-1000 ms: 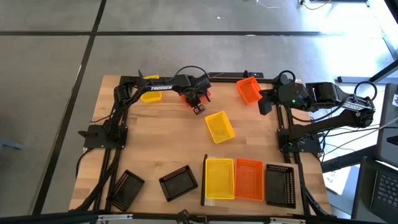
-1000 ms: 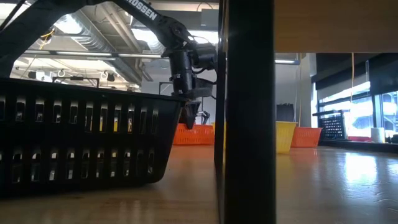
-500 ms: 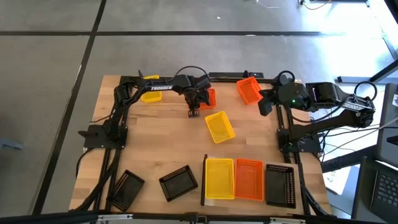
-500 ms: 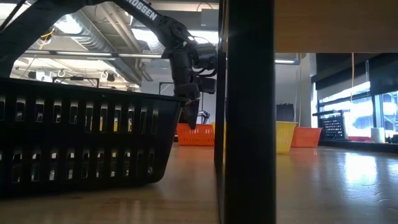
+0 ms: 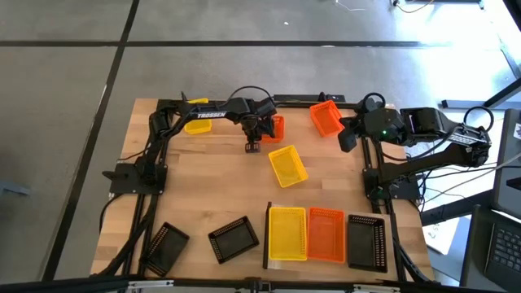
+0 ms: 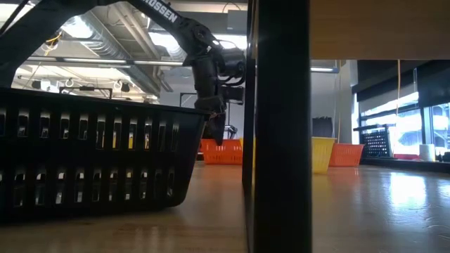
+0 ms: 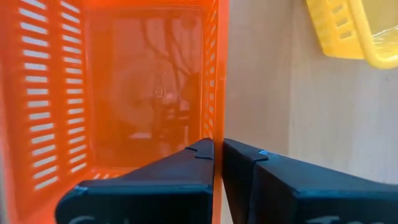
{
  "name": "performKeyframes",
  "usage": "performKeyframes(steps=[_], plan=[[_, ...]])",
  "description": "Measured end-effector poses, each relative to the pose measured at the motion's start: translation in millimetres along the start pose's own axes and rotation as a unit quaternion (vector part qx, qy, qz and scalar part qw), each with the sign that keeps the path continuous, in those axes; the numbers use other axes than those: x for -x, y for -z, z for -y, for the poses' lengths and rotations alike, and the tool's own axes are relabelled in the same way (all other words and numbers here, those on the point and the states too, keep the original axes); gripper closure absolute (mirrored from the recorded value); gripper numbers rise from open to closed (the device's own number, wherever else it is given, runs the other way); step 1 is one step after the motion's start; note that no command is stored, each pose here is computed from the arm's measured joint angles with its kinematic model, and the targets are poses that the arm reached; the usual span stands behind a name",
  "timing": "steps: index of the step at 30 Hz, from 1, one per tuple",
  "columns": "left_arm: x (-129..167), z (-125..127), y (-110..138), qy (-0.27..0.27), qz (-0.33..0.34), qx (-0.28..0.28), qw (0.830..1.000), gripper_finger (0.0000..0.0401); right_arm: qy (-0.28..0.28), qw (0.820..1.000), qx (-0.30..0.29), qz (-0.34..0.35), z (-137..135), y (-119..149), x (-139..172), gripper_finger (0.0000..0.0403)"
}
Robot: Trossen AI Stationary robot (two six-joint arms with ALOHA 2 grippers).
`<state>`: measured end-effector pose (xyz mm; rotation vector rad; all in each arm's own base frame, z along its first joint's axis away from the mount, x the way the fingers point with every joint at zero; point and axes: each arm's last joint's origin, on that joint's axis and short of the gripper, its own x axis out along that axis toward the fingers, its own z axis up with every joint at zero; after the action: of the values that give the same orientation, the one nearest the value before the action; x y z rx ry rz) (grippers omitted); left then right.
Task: Stack baskets on shelf by color
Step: Stack the left orange bin on top of the orange bin
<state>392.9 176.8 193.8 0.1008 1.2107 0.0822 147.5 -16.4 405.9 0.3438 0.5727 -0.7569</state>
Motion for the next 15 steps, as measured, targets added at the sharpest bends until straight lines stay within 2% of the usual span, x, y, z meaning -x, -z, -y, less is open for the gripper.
performKeyframes(steps=[4,8,12,15], plan=[[13.7,-0.8,-3.3,-0.009,0.021,-0.016,1.0,0.0401,-0.012,1.0,0.001,-0.009,-0.7,0.5,-0.1,0.0391],[22.8,-0.4,-3.6,-0.012,0.027,-0.016,0.999,0.0401,-0.017,0.999,0.028,-0.017,-3.5,0.6,-2.8,0.0373],[29.5,-0.9,-5.5,-0.017,0.033,-0.015,0.999,0.0401,-0.011,0.996,0.079,-0.027,-9.7,0.6,-10.7,0.0347],[36.3,-0.8,-10.0,-0.017,0.033,-0.019,0.999,0.0401,-0.009,0.988,0.152,-0.038,-15.5,0.9,-18.1,0.0332]])
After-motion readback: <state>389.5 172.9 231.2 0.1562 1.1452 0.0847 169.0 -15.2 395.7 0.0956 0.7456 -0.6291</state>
